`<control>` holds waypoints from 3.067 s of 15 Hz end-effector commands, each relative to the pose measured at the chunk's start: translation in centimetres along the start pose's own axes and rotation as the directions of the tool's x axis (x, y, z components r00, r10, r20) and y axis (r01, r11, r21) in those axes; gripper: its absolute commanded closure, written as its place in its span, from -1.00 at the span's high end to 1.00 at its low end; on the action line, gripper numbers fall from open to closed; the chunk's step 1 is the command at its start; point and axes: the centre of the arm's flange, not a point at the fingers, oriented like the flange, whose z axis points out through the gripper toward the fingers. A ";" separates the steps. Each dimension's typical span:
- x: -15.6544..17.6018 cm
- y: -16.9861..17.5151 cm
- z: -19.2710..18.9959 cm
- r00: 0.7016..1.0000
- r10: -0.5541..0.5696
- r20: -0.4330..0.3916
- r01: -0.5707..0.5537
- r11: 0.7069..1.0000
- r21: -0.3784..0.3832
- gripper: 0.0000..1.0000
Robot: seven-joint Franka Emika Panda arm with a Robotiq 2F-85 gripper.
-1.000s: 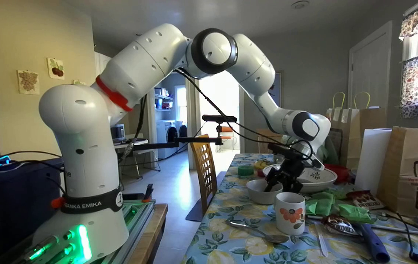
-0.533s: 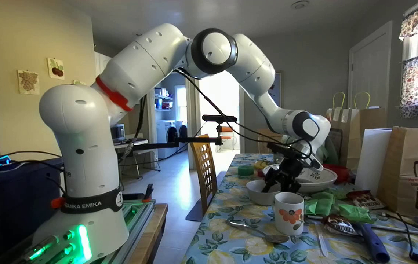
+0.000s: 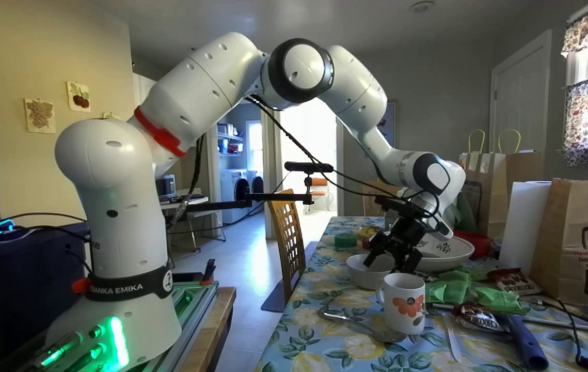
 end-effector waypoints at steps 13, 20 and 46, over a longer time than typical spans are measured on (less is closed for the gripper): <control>-0.6 -0.5 -0.7 0.999 -0.026 0.025 0.027 0.999 -0.043 0.64; -0.6 -0.4 0.0 0.998 -0.045 0.039 0.048 0.996 -0.075 0.56; -0.5 -0.8 3.6 0.978 -0.148 0.150 0.181 0.954 -0.239 0.17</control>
